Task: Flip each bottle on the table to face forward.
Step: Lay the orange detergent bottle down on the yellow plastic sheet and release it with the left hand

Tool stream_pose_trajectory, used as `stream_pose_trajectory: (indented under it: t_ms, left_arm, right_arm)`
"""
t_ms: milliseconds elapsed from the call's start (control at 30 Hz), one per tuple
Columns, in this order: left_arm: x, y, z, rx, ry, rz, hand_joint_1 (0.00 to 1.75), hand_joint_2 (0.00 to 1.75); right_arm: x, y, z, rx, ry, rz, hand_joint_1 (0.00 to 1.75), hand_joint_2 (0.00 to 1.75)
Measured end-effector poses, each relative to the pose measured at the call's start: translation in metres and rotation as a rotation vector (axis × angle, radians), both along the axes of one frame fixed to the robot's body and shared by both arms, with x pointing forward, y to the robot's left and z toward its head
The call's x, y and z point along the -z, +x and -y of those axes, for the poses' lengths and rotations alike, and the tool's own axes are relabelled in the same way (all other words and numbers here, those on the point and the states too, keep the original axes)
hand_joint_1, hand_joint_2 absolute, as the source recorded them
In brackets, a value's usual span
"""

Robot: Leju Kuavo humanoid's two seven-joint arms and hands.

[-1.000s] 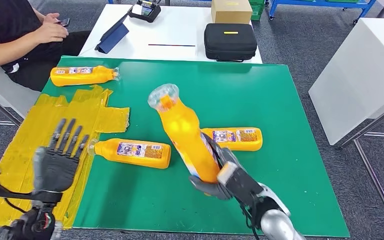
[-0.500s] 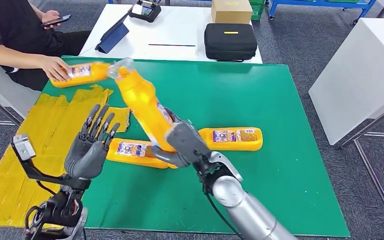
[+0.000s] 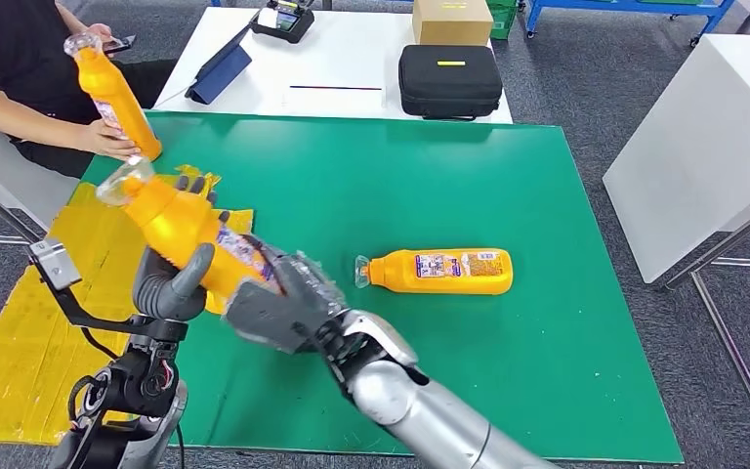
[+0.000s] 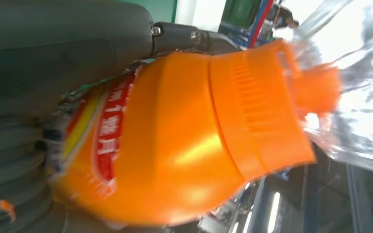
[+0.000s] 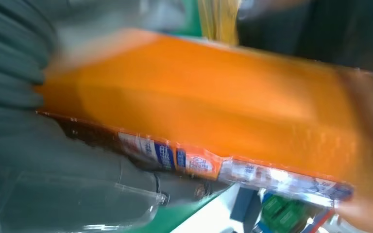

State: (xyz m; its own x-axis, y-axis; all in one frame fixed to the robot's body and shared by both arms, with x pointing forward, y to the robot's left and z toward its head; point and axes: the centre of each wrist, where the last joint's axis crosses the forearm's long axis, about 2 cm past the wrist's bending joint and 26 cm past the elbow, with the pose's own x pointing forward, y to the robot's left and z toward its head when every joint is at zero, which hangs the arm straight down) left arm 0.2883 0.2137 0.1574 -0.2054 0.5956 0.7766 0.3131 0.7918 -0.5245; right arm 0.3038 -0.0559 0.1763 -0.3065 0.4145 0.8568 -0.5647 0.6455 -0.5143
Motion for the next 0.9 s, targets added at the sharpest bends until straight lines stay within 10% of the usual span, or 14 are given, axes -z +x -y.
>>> stream_pose_trajectory:
  t_ms: [500, 633, 900]
  left_arm:
    - [0.008, 0.001, -0.015, -0.046, -0.032, -0.084, 0.0, 1.75]
    - [0.012, 0.001, -0.018, 0.008, -0.055, -0.115, 1.75, 1.75]
    - [0.023, -0.006, -0.022, 0.013, -0.052, -0.128, 1.75, 1.75]
  right_arm:
    - [0.0, -0.003, -0.043, -0.064, -0.214, 0.079, 1.75, 1.75]
    - [0.003, -0.002, -0.043, -0.06, -0.231, 0.074, 1.75, 1.75]
    - [0.014, -0.005, -0.038, -0.047, -0.257, 0.066, 1.75, 1.75]
